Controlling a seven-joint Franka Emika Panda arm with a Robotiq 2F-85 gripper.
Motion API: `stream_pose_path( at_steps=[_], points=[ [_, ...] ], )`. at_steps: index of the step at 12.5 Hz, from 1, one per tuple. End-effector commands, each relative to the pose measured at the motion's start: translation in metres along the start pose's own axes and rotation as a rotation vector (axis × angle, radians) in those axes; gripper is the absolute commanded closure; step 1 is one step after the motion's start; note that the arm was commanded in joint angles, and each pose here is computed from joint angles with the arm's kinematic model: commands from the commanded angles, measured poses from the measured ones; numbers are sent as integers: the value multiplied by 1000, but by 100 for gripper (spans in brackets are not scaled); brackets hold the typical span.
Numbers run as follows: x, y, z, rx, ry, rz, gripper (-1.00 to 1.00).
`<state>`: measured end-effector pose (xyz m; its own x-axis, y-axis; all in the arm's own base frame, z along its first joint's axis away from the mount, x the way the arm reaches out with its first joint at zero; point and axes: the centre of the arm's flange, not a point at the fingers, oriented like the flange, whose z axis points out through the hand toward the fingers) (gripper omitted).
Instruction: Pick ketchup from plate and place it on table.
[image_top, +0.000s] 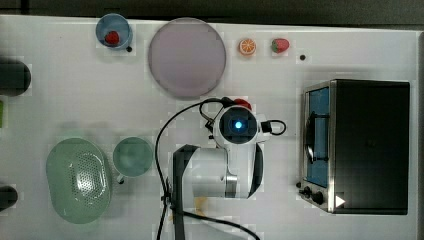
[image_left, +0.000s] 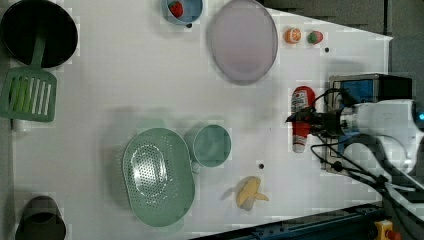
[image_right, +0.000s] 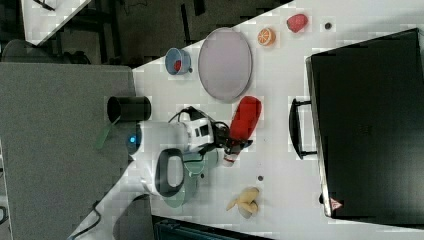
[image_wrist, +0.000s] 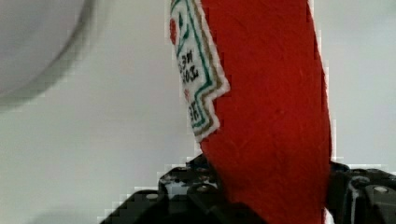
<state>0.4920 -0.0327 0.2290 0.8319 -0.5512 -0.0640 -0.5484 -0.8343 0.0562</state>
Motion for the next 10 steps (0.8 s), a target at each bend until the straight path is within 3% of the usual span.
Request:
stream_pose_path(
  at_steps=[1, 3, 4, 8, 10],
  points=[
    [-4, -3, 5, 39, 35, 55, -48],
    [-5, -2, 9, 47, 46, 54, -93],
    [-4, -3, 4, 52, 54, 55, -100],
    [13, -11, -71, 110, 159, 62, -100],
    [17, -12, -120, 99, 151, 64, -100]
  ],
)
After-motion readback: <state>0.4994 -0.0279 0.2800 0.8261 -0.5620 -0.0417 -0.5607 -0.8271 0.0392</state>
